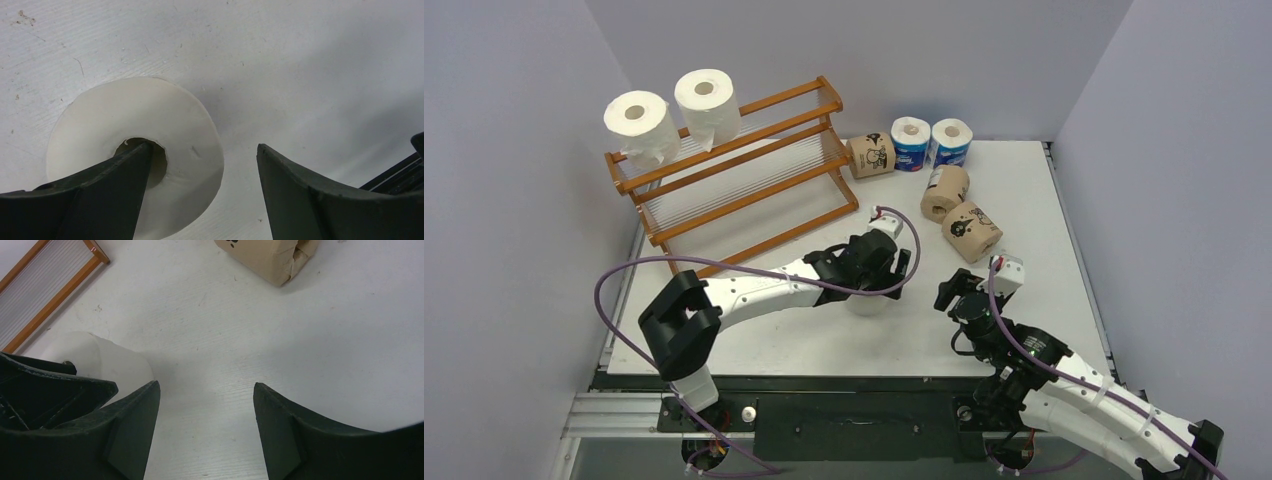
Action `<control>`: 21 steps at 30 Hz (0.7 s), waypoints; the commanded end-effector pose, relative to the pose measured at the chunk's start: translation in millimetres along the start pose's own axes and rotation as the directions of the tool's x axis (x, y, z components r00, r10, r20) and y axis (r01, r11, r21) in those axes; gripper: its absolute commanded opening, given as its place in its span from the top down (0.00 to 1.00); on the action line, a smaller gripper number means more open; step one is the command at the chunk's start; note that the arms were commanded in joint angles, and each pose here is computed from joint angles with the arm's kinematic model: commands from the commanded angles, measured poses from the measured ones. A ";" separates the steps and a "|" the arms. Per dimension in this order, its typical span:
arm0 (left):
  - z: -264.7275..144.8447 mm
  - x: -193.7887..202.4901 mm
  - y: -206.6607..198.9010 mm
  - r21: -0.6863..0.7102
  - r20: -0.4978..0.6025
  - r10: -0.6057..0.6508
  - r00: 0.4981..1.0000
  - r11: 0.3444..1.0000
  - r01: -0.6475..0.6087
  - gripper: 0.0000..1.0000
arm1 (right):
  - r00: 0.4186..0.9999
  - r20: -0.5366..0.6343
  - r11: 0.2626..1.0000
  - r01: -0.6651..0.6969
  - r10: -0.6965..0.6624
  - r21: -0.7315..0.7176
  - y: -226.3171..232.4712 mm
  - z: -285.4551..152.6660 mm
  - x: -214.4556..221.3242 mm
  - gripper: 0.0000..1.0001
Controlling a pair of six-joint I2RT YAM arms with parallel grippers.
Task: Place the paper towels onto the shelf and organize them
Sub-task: Pick up the paper towel from the center of the board.
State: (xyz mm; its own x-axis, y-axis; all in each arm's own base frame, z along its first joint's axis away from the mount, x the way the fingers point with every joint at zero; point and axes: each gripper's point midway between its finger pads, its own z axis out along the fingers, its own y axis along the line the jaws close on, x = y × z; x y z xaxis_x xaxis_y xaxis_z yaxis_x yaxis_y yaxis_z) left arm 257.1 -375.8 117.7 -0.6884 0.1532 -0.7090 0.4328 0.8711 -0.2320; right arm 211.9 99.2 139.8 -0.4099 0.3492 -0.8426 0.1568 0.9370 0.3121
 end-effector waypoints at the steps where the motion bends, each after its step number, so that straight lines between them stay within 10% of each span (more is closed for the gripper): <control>1: 0.5 -11.8 -6.5 -0.007 0.025 0.023 0.999 1.000 -0.022 0.28 | 1.000 0.024 0.999 0.004 -0.005 0.032 -7.3 2.0 -3.0 0.36; 21: 0.9 -10.8 -2.9 -0.028 0.015 0.061 0.998 0.998 -0.060 0.54 | 0.999 0.032 0.999 0.003 -0.004 0.041 -9.6 2.0 -3.9 0.37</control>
State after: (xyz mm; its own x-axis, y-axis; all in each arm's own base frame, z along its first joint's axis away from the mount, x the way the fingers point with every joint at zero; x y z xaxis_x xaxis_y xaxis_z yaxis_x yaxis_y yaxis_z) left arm 256.9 -370.2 108.1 -0.6808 0.2086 -0.7022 0.4446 0.8795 -0.1697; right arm 212.1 96.2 139.3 -0.4062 0.3472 -0.8453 0.1667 0.9376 0.3050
